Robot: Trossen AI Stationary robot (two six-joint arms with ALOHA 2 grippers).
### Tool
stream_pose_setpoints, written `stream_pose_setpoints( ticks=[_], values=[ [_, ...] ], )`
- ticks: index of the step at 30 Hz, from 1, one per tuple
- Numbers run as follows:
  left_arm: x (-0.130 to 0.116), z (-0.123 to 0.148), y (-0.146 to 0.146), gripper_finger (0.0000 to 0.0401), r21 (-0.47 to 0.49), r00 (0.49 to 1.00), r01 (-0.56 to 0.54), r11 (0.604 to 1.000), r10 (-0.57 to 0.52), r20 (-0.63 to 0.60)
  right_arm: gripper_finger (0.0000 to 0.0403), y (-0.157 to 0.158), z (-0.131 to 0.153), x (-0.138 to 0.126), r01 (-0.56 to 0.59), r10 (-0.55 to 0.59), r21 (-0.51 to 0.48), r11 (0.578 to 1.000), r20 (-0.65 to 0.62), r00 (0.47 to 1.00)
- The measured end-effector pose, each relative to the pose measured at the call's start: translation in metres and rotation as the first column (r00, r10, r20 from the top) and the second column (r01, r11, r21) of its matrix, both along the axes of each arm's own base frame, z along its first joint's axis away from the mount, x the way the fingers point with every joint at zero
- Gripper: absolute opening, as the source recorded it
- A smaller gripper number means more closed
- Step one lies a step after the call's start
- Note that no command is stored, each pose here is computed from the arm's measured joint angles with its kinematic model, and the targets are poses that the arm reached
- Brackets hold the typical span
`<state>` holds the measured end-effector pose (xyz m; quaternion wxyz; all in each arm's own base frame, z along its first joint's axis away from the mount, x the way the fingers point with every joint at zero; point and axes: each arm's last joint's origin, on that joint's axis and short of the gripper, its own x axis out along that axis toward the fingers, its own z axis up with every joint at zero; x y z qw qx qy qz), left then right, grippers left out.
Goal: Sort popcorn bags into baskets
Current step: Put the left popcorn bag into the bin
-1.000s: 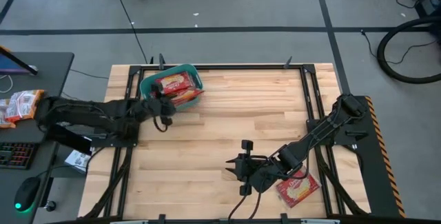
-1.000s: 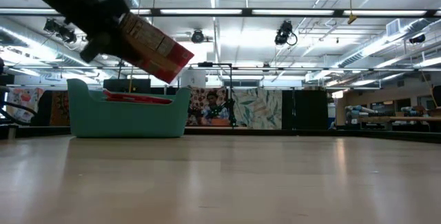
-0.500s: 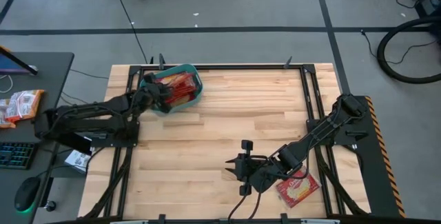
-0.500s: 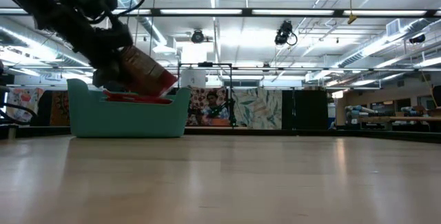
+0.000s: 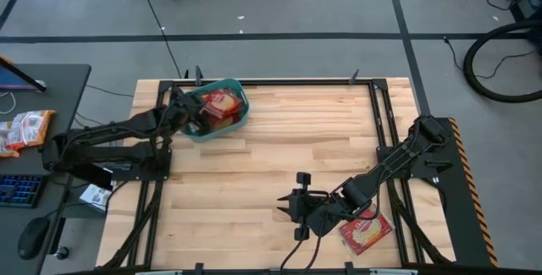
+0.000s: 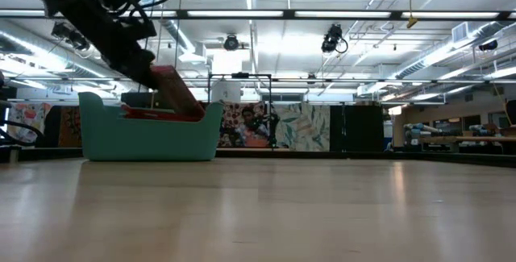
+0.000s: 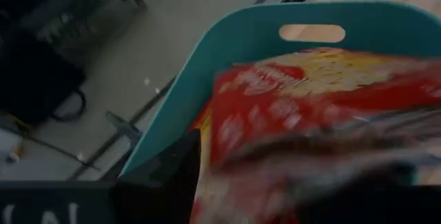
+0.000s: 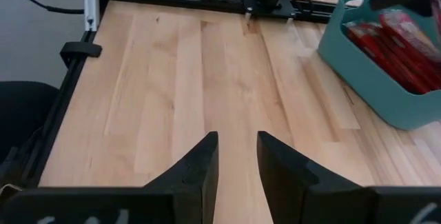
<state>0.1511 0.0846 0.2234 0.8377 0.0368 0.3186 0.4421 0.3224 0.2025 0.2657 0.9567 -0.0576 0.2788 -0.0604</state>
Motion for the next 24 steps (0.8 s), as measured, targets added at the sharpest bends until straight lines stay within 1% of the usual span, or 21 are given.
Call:
stream_pose_setpoints(
  ticks=[2, 4, 8, 11, 14, 17, 19, 20, 21, 22, 23, 24],
  values=[
    [-0.001, 0.007, 0.0, 0.0195, -0.034, 1.0, -0.026, 0.999, 0.026, 0.01, 0.0105, 0.0, 0.0, 0.0, -0.011, 0.011, 0.008, 1.0, -0.006, 1.0],
    [-0.002, 0.016, 0.0, 0.0189, -0.047, 0.999, -0.051, 0.998, 0.052, 0.012, 0.0105, 0.0, 0.0, 0.0, -0.011, 0.011, 0.008, 1.0, -0.006, 1.0],
    [-0.003, 0.033, 0.001, 0.0173, -0.014, 0.993, -0.115, 0.993, 0.116, 0.018, 0.0105, 0.0, 0.0, 0.0, -0.011, 0.011, 0.008, 1.0, -0.006, 1.0],
    [-0.001, 0.047, 0.001, 0.0165, -0.01, 0.993, -0.097, 0.995, 0.097, 0.06, 0.0105, 0.0, 0.0, 0.0, -0.009, 0.009, 0.011, 1.0, -0.005, 1.0],
    [0.001, 0.06, 0.0, 0.0159, 0.027, 0.996, -0.069, 0.997, 0.067, 0.061, 0.0105, 0.0, 0.0, 0.0, -0.009, 0.009, 0.011, 1.0, -0.005, 1.0],
    [-0.001, 0.068, 0.002, 0.0155, 0.089, 0.992, -0.123, 0.988, 0.119, 0.048, 0.0105, 0.0, 0.0, 0.0, -0.009, 0.01, 0.01, 1.0, -0.005, 1.0],
    [-0.002, 0.068, 0.003, 0.0153, 0.102, 0.988, -0.15, 0.983, 0.146, 0.045, 0.0105, 0.0, 0.0, 0.0, -0.009, 0.01, 0.01, 1.0, -0.005, 1.0],
    [-0.002, 0.067, 0.003, 0.0153, 0.083, 0.991, -0.127, 0.988, 0.124, 0.047, 0.0105, 0.0, 0.0, 0.0, -0.01, 0.01, 0.01, 1.0, -0.005, 1.0],
    [-0.001, 0.066, 0.002, 0.0153, 0.045, 0.996, -0.074, 0.996, 0.072, 0.049, 0.0105, 0.0, 0.0, 0.0, -0.01, 0.01, 0.01, 1.0, -0.005, 1.0],
    [0.001, 0.064, 0.0, 0.0153, -0.015, 0.998, 0.011, 1.0, -0.01, 0.056, 0.0105, 0.0, 0.0, 0.0, -0.01, 0.01, 0.01, 1.0, -0.005, 1.0],
    [0.003, 0.061, -0.003, 0.0153, -0.084, 0.992, 0.106, 0.991, -0.1, 0.072, 0.0105, 0.0, 0.0, 0.0, -0.01, 0.01, 0.01, 1.0, -0.005, 1.0],
    [0.005, 0.059, -0.005, 0.0153, -0.148, 0.979, 0.193, 0.97, -0.18, 0.096, 0.0105, 0.0, 0.0, 0.0, -0.01, 0.01, 0.009, 1.0, -0.006, 1.0]
  ],
)
